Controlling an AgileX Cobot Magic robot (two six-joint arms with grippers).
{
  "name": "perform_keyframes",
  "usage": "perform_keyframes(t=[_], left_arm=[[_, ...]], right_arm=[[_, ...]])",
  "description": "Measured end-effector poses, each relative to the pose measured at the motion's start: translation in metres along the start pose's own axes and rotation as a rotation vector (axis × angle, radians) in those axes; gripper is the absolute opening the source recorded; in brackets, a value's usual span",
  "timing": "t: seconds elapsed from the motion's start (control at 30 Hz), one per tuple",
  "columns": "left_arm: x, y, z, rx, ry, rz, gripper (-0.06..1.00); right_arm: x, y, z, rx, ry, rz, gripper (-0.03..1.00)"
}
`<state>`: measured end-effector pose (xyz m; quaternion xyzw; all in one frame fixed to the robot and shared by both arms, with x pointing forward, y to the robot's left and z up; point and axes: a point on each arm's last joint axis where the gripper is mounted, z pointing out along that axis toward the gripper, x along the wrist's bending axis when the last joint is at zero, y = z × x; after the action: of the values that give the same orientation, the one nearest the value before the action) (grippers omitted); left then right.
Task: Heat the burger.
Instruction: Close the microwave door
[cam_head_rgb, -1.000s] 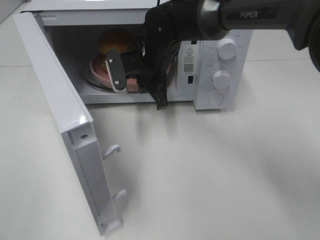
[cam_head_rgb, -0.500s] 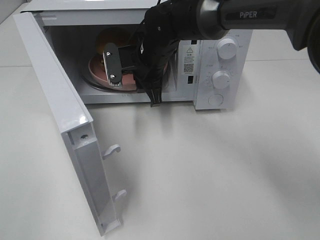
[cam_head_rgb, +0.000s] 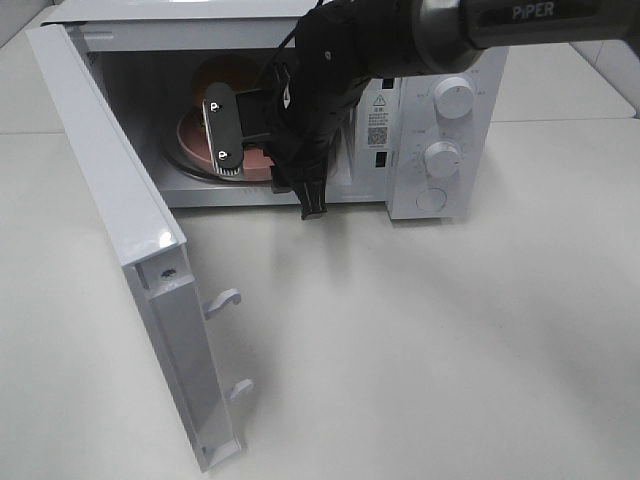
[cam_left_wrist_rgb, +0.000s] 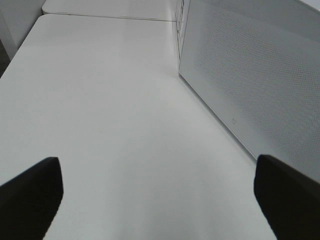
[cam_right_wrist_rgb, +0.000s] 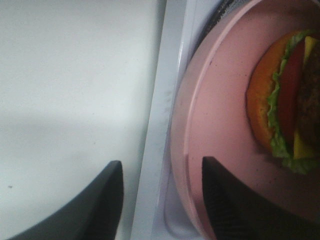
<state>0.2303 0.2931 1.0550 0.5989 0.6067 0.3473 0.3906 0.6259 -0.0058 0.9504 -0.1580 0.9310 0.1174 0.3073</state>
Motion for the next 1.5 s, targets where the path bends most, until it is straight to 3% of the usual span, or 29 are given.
perform_keyframes(t=[0.63, 0.83, 1.0, 1.17, 1.2, 1.5], left_arm=[[0.000, 0.000, 0.000, 0.000, 0.000, 0.000, 0.95], [0.000, 0.000, 0.000, 0.000, 0.000, 0.000, 0.95], [0.000, 0.000, 0.000, 0.000, 0.000, 0.000, 0.95], [0.000, 0.000, 0.000, 0.000, 0.000, 0.000, 0.95], [0.000, 0.000, 0.000, 0.000, 0.000, 0.000, 0.95], [0.000, 0.000, 0.000, 0.000, 0.000, 0.000, 0.95]], right_arm=[[0.052, -0.019, -0.067, -0.037, -0.026, -0.035, 0.58], [0.072, -0.026, -0.089, -0.041, -0.021, 0.012, 0.63], [0.084, -0.031, -0.109, -0.053, -0.036, 0.127, 0.68], [0.092, -0.035, -0.131, -0.073, -0.059, 0.322, 0.74], [0.094, -0.037, -0.139, -0.081, -0.067, 0.409, 0.76], [0.105, -0.046, -0.177, -0.045, -0.033, 0.725, 0.78]])
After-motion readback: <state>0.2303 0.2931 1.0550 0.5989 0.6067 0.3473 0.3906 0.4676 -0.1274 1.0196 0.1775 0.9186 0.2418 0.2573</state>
